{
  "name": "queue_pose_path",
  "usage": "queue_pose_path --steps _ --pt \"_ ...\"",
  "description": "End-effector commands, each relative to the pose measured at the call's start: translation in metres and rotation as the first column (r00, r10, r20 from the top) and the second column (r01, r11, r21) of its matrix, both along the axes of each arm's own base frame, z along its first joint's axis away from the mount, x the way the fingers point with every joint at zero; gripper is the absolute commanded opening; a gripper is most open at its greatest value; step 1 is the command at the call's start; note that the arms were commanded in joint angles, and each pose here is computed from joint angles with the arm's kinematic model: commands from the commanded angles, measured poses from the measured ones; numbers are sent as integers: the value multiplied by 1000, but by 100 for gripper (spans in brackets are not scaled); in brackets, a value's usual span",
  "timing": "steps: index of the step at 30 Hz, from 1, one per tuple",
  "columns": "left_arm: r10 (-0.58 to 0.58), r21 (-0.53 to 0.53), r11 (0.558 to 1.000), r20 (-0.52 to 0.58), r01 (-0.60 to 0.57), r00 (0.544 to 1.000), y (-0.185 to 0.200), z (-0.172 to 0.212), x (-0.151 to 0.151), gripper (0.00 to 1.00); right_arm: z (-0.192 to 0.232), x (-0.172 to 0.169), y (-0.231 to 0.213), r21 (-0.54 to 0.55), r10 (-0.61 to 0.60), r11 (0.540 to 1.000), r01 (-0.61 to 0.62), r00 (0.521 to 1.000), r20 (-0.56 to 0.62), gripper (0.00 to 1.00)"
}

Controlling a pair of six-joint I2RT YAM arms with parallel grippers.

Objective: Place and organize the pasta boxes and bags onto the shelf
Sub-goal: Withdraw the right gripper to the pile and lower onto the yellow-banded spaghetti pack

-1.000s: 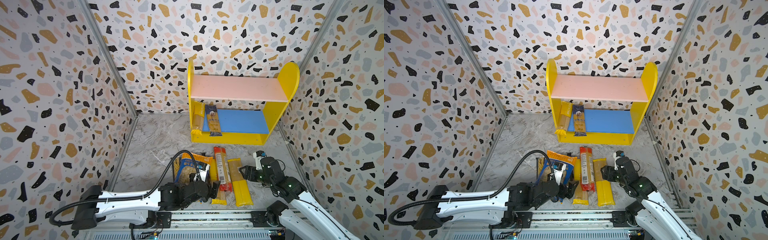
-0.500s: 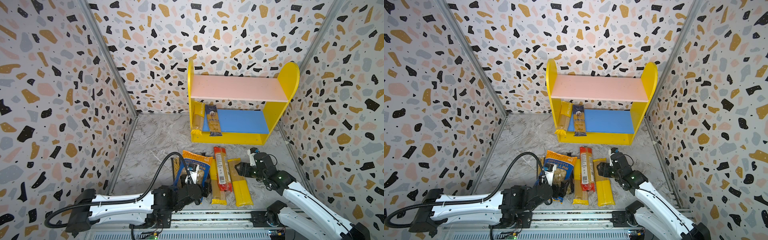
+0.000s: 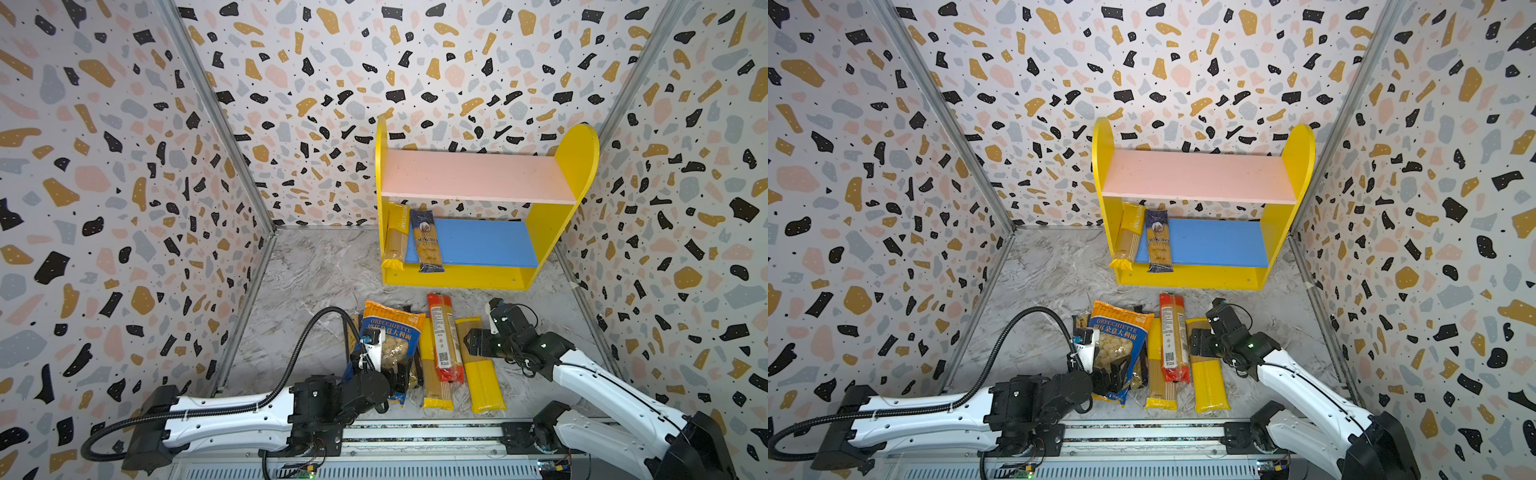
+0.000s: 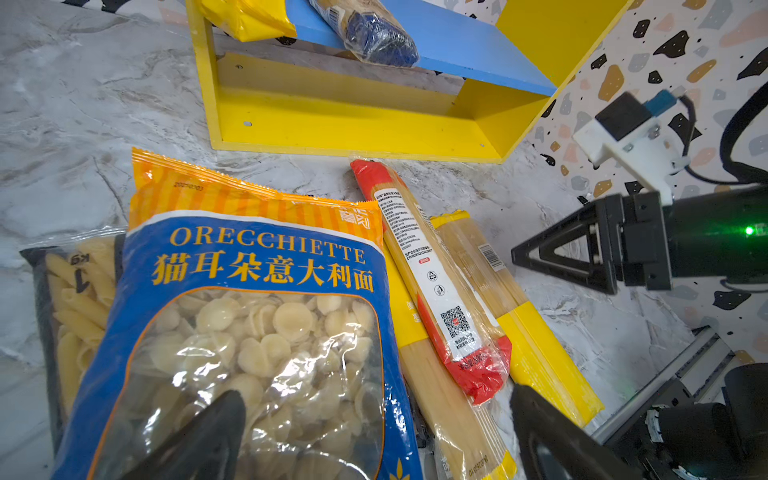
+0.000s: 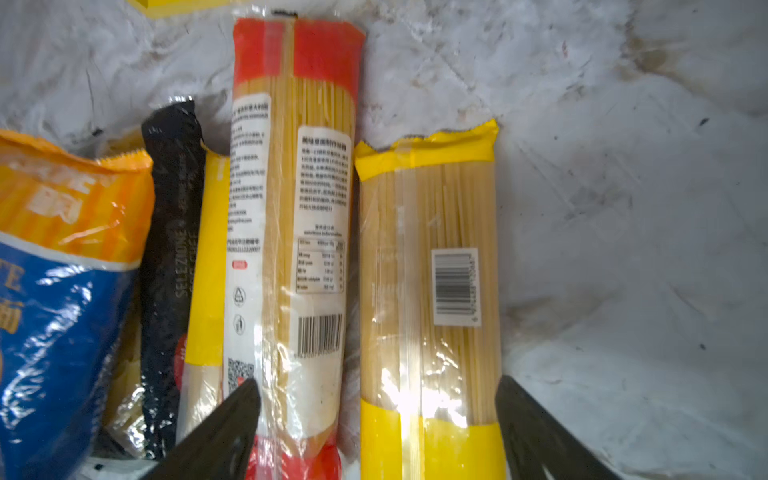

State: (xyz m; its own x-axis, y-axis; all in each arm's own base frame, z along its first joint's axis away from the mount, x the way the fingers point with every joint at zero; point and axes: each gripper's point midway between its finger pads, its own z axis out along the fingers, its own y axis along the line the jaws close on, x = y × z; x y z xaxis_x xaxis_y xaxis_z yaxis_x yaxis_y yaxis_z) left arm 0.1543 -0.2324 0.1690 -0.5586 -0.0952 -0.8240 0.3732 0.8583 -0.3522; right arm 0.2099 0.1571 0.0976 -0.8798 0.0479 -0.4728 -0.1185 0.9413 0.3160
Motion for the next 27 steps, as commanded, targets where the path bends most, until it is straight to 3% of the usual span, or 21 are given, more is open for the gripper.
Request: queue_pose_path --steps 1,5,13,27 --pt "22 -4 1000 20 -22 1000 4 2 3 100 -19 -29 -15 -90 -63 994 57 995 -71 91" --pt "15 -9 1000 19 -15 1000 5 3 2 99 -38 -57 -14 -97 -75 993 63 989 -127 99" --pt "13 -46 999 23 -12 1000 13 10 0 100 -65 -89 -27 -171 -130 980 99 974 -185 99" --pt "20 -42 999 21 -19 1000 19 9 0 100 -89 -93 -37 -312 -127 948 66 975 -180 98"
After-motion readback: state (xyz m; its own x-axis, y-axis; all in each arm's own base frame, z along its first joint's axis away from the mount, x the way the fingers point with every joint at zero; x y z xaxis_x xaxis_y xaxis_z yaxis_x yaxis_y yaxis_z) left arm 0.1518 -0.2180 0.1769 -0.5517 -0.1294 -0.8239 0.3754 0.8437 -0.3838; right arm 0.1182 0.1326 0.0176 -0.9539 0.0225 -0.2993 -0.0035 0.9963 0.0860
